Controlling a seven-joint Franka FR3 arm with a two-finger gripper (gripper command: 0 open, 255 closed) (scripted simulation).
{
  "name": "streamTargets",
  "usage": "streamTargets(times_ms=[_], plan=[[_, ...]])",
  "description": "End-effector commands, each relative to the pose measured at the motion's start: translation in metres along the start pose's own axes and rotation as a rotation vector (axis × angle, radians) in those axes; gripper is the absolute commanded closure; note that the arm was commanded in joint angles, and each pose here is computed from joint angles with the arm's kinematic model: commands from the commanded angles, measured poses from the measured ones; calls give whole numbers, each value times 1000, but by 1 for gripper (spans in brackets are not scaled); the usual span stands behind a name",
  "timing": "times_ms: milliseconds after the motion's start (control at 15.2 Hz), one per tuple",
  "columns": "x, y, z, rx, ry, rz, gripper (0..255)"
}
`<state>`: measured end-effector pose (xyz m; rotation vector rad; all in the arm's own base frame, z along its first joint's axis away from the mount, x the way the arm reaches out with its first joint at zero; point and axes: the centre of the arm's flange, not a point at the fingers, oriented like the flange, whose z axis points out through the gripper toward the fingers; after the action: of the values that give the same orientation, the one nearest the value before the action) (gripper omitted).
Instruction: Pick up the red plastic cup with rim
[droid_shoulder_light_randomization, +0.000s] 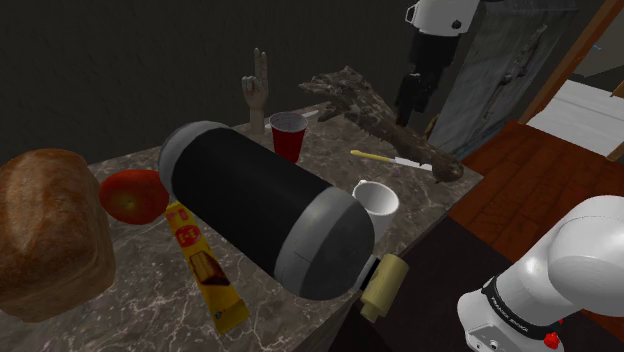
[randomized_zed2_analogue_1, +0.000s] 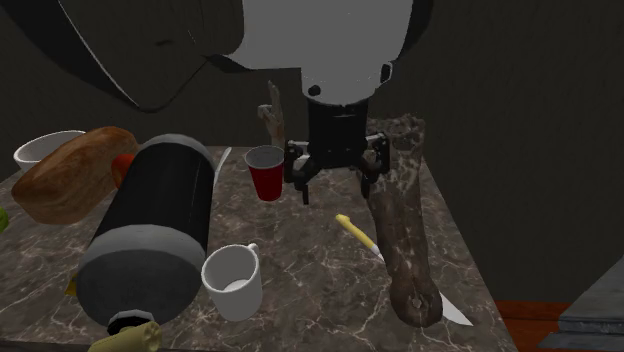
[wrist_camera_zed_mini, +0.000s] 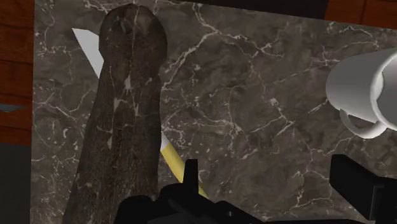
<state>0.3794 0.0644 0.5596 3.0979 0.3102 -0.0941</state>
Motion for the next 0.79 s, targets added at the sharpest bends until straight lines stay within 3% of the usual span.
streamTargets(times_ms=[0,726], plan=[[26,-4,8,9,1,1,0],[162,-42,25,53,9,4,0]])
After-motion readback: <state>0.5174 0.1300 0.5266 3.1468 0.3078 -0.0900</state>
